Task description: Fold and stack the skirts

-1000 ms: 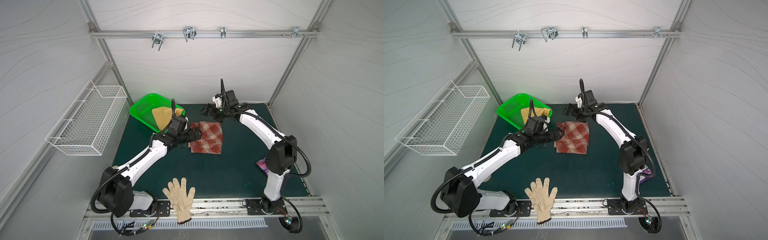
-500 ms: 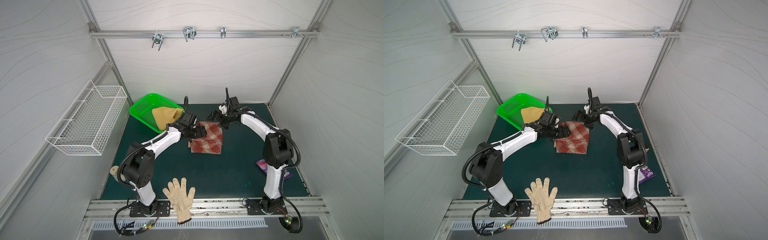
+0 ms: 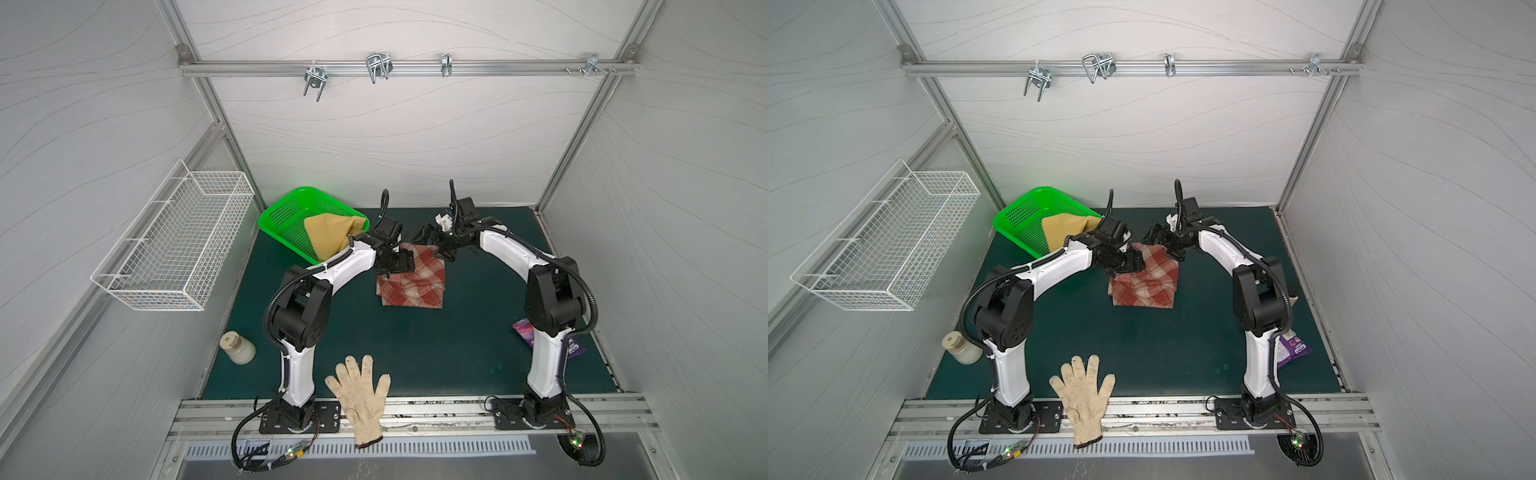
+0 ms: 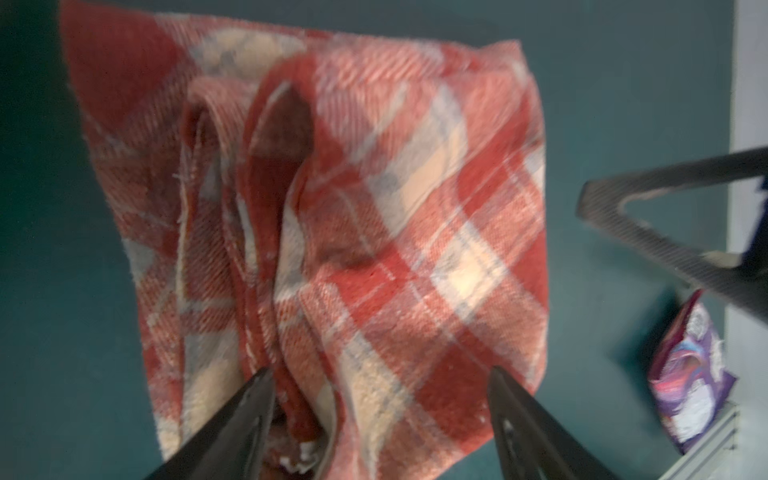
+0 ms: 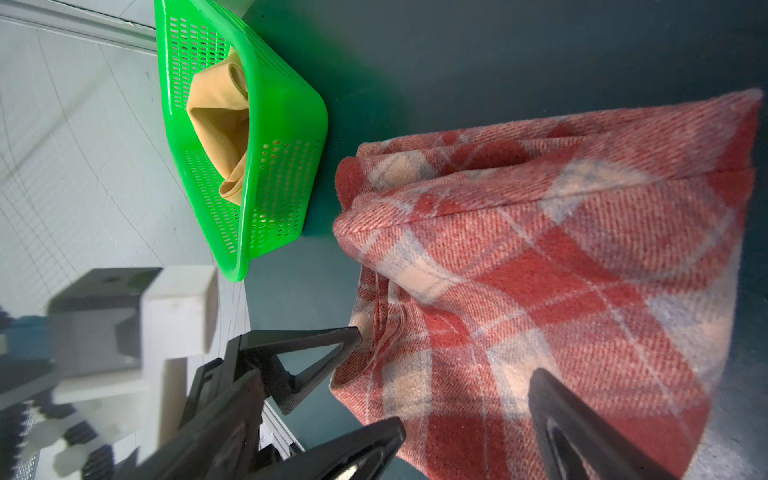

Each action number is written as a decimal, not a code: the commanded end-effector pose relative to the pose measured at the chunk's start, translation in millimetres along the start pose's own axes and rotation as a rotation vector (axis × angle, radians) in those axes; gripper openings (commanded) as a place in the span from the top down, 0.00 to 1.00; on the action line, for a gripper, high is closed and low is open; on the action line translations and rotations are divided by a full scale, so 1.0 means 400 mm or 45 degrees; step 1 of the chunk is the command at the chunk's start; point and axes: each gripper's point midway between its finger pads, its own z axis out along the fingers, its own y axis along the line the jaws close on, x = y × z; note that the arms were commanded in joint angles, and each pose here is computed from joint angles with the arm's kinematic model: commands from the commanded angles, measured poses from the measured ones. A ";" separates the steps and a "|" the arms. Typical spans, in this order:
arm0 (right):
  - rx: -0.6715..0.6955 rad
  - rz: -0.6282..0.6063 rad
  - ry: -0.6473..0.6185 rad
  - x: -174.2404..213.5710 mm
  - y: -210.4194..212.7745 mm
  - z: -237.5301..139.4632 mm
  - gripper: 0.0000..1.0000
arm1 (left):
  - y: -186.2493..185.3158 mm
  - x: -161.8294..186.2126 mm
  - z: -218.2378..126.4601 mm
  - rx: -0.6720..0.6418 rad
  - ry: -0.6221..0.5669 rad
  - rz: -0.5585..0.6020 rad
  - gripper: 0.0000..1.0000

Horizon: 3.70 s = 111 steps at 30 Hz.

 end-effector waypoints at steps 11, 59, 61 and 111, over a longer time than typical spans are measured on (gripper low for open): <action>-0.021 0.033 0.040 0.002 -0.024 0.039 0.01 | 0.040 0.028 0.011 -0.113 0.065 0.035 0.78; -0.258 0.042 0.057 0.044 0.030 0.039 0.01 | 0.257 0.209 -0.033 -0.092 -0.184 -0.378 1.00; -0.281 0.013 0.066 0.085 0.049 0.026 0.01 | 0.260 0.217 -0.031 -0.094 -0.179 -0.380 1.00; -0.067 0.143 0.170 0.538 -0.230 0.125 0.01 | 0.266 0.130 -0.288 -0.212 -0.447 -0.342 0.42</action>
